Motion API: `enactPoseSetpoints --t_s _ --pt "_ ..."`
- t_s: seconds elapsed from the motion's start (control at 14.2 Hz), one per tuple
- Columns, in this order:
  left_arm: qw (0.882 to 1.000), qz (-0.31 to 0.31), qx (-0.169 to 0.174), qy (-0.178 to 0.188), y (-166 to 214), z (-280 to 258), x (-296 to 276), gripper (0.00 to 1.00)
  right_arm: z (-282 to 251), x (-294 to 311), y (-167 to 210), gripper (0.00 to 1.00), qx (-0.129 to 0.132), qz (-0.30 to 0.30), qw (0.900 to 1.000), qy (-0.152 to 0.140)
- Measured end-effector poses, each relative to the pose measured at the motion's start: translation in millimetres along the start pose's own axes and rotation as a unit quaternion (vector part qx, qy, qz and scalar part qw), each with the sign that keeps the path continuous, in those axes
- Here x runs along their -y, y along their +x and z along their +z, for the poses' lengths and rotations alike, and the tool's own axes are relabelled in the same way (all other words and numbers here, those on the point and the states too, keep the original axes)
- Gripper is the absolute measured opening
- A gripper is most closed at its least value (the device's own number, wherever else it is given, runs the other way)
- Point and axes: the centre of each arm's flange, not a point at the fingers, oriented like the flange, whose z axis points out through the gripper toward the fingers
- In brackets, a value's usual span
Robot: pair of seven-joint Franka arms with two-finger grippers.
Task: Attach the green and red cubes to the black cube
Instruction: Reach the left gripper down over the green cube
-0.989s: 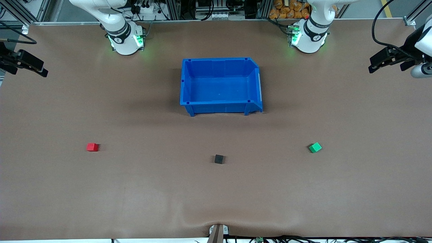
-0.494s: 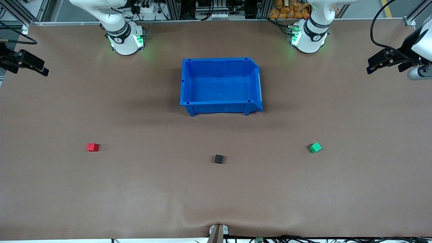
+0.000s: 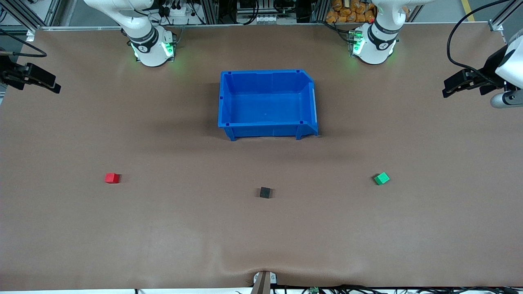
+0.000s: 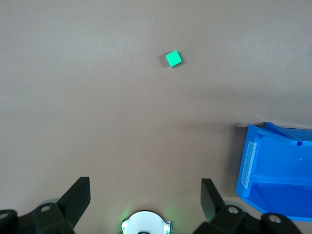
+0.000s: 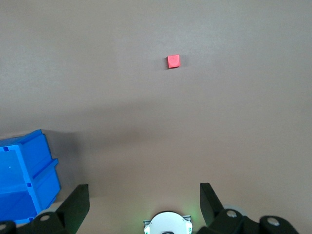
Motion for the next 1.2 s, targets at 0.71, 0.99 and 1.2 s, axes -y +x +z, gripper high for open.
enactPoseSetpoints --t_s 0.71,0.99,1.2 --pt "1.0 -0.022 0.009 -0.007 56.2 84.2 -1.7 1.0 21.1 -4.3 16.0 1.0 0.022 0.005 1.0 -0.001" --pt "0.999 -0.049 -0.013 -0.013 68.2 139.8 -8.6 1.0 28.8 -4.3 21.6 1.0 0.029 0.006 1.0 -0.002" --pt "0.996 -0.083 -0.032 -0.02 72.9 191.3 -14.8 1.0 36.8 -4.0 27.2 1.0 0.037 0.006 0.999 -0.003"
